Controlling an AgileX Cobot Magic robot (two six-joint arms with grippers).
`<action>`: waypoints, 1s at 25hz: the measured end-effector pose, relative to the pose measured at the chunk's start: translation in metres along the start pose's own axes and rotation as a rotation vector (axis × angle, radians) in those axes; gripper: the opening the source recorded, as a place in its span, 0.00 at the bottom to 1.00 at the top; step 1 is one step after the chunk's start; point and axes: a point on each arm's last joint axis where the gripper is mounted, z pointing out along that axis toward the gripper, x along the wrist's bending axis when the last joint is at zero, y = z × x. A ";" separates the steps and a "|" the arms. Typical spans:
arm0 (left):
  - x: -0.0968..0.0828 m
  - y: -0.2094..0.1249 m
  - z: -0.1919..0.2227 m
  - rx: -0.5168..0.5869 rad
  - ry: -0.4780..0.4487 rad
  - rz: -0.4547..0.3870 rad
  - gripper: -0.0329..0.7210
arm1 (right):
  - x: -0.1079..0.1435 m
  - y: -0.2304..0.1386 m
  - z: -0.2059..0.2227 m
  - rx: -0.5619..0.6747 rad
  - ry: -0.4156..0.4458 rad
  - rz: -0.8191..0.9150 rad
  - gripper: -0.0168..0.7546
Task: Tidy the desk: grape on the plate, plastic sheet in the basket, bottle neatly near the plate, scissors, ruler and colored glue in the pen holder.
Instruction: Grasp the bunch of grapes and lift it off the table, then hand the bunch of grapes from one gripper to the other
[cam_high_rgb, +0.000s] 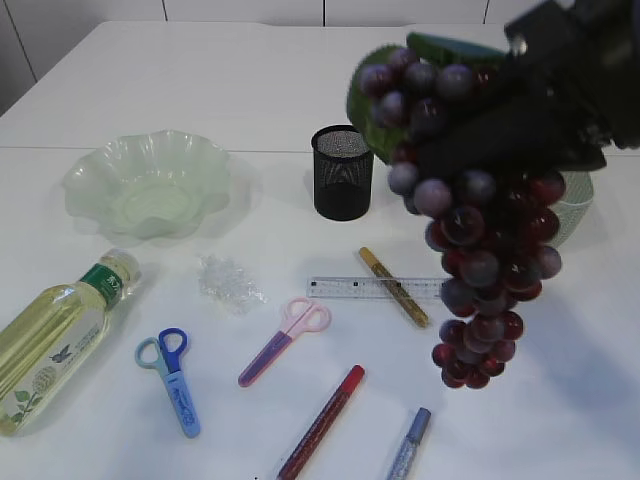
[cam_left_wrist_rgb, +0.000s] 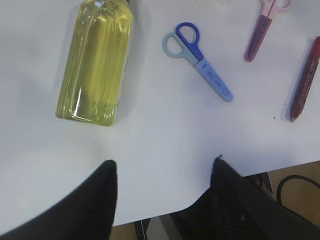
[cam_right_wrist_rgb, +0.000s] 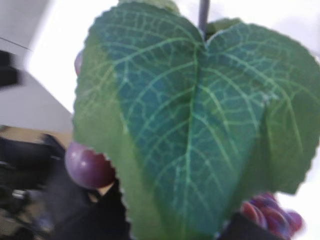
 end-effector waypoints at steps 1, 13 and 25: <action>0.000 0.000 0.000 0.000 0.000 0.009 0.62 | 0.007 0.002 -0.003 -0.033 0.055 0.007 0.22; -0.015 0.015 -0.002 -0.170 -0.159 0.080 0.53 | 0.035 0.017 -0.013 -0.212 0.367 0.044 0.22; -0.047 0.029 -0.013 -0.429 -0.407 0.329 0.47 | 0.035 0.019 -0.014 -0.229 0.367 0.023 0.22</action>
